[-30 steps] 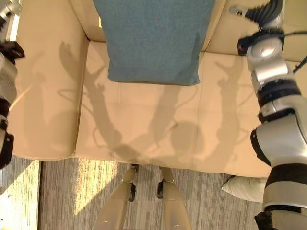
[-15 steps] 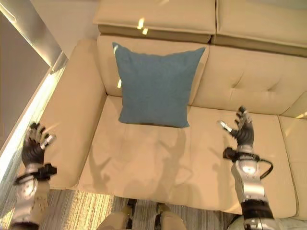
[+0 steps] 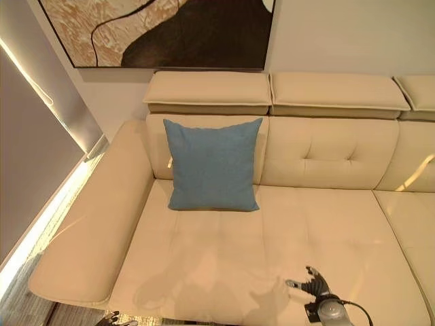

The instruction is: Pick up all the scattered cushions and arrange them neatly on the sofa.

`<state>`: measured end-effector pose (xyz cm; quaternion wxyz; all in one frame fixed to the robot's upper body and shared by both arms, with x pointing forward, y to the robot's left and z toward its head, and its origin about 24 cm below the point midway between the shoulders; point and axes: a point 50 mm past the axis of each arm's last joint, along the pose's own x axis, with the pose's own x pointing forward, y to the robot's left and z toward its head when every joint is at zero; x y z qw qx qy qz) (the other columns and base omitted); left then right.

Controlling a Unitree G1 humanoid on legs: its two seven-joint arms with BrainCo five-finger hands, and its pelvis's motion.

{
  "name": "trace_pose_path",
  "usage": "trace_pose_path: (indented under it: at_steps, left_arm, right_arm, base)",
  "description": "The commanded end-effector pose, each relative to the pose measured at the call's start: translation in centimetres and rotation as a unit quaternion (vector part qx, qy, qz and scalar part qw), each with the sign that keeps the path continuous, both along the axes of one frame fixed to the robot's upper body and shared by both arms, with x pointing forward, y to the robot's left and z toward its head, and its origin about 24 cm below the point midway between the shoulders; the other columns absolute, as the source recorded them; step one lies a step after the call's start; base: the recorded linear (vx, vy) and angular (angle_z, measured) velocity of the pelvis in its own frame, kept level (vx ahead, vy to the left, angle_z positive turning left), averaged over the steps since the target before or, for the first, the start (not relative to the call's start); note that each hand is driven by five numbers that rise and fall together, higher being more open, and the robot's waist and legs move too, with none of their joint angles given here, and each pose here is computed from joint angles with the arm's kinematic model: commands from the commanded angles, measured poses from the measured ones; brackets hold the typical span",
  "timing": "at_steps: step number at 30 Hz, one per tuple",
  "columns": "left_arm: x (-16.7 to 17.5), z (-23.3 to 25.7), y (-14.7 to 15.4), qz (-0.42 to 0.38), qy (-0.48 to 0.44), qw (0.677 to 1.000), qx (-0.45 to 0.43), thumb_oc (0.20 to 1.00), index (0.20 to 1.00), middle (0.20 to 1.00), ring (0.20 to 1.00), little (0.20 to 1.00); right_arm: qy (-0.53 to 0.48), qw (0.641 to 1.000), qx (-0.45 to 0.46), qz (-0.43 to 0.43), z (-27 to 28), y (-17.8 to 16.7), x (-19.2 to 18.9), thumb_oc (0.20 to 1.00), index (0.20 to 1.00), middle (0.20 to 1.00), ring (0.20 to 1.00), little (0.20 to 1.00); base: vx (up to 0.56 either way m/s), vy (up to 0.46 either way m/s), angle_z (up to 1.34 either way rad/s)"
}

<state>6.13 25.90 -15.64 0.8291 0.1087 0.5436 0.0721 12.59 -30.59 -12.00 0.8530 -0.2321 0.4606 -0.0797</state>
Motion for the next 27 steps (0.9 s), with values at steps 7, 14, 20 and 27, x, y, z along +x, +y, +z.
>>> trace_pose_path:
  at_steps: [7,14,20,27]
  left_arm:
    - [2.5,1.0,2.0,-0.053,-0.003,0.998,0.042,1.000,1.000,1.000,1.000,1.000]
    - [4.4,0.7,-0.2,-0.054,-0.032,0.998,0.013,1.000,1.000,1.000,1.000,1.000]
    - [4.4,0.7,-0.2,-0.054,-0.032,0.998,0.013,1.000,1.000,1.000,1.000,1.000]
    - [4.4,0.7,-0.2,-0.054,-0.032,0.998,0.013,1.000,1.000,1.000,1.000,1.000]
  right_arm:
    - [0.083,0.996,-0.014,-0.033,-1.4,-0.5,-3.3,1.000,1.000,1.000,1.000,1.000]
    - [0.110,0.993,-0.022,-0.034,-1.6,-0.4,-3.8,1.000,1.000,1.000,1.000,1.000]
    - [0.110,0.993,-0.022,-0.034,-1.6,-0.4,-3.8,1.000,1.000,1.000,1.000,1.000]
    - [0.110,0.993,-0.022,-0.034,-1.6,-0.4,-3.8,1.000,1.000,1.000,1.000,1.000]
  base:
    - [-0.06,-0.077,0.26]
    - [-0.13,0.054,-0.18]
    - [0.00,0.000,-0.20]
    - [0.00,0.000,-0.04]
